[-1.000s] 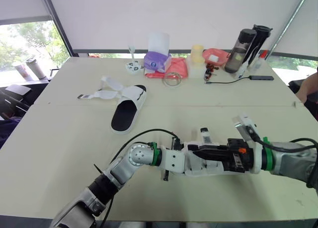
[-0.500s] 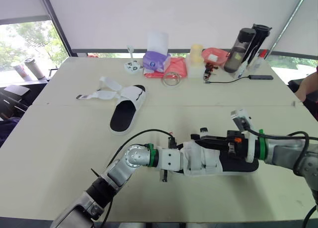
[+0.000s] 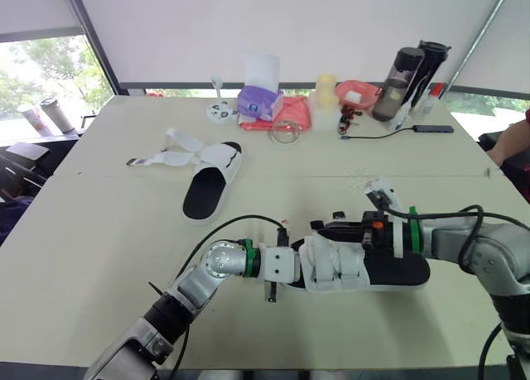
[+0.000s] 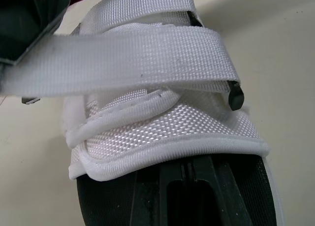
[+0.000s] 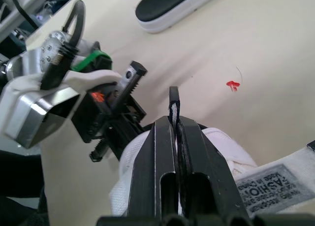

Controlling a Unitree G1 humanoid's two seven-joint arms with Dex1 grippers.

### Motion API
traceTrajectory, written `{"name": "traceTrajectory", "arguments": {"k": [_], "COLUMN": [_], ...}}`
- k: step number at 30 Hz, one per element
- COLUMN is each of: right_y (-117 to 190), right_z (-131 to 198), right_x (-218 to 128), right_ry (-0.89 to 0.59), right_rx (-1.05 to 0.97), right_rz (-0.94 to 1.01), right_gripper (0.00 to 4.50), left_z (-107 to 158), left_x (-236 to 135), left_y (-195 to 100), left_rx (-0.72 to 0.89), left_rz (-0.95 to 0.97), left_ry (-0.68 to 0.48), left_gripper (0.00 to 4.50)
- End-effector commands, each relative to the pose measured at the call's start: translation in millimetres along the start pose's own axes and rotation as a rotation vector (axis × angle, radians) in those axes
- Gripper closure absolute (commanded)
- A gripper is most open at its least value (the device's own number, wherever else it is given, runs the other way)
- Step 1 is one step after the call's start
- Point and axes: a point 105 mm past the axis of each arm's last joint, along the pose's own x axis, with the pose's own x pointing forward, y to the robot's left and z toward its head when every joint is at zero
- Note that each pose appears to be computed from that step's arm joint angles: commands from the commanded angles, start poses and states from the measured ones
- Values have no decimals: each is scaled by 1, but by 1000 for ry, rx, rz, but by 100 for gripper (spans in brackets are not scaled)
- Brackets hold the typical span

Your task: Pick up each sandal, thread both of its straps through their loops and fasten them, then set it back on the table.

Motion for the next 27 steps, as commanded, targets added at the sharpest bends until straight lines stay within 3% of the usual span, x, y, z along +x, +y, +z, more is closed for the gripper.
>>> {"name": "traceTrajectory", "arguments": {"k": [1,18,21,27], "right_y": [-9,-29,-29,-31], "right_z": [13,0,0,-2], "right_x": [-2,5,5,2], "right_ry": [-26,46,46,49], "right_rx": [-67,-74,-71,-75], "right_rz": [-42,-133,-133,-153], "right_gripper": [445,445,356,58], "left_z": [-37,-34,-34,-34], "left_x": [-11,-10,-9,-9], "left_y": [-16,-21,-21,-21], "left_rx": [-88,-87,-89,-88], "left_rz": [-25,-13,-9,0], "left_ry": [139,141,141,144], "left_gripper": [450,450,450,450]}}
